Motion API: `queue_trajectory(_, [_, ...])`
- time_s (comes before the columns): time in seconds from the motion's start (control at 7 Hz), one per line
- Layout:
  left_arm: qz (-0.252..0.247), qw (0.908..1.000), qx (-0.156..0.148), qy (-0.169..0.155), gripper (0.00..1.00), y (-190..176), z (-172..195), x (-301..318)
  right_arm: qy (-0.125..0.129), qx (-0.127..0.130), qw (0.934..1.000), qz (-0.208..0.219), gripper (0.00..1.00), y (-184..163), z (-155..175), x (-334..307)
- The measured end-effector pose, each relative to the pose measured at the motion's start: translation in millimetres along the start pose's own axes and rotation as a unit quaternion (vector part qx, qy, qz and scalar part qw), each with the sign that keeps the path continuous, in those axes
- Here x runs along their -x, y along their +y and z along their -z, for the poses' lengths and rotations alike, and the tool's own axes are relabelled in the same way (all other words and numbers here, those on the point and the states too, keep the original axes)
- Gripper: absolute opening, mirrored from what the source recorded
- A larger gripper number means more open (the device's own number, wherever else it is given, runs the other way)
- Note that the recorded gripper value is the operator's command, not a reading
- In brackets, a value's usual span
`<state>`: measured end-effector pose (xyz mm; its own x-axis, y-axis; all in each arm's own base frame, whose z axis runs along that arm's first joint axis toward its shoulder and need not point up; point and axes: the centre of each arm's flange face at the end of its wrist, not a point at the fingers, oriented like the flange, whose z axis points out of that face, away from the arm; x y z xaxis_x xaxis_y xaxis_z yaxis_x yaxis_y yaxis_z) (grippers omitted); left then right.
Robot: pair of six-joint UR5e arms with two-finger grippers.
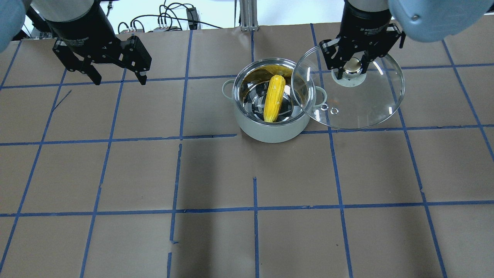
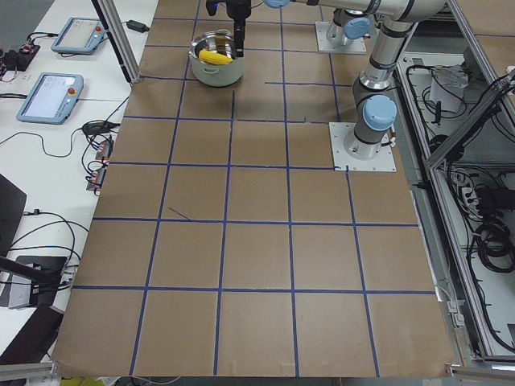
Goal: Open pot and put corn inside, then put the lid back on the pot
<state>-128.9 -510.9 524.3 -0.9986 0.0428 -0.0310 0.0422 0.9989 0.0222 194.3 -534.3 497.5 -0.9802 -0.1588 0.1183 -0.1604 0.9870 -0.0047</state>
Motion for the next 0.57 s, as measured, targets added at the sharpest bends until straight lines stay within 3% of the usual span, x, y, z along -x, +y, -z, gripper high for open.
queue_trajectory(0.29, [-0.004, 1.0000, 0.001, -0.002, 1.00, 1.2, -1.3, 2.7, -0.004, -0.013, 0.9999, 0.000, 0.08, -34.1, -6.2, 38.5])
queue_trajectory(0.57, [-0.006, 1.0000, -0.003, -0.003, 1.00, 2.0, 1.3, 4.2, -0.032, -0.016, 0.9993, -0.008, 0.08, -68.5, -31.1, 75.8])
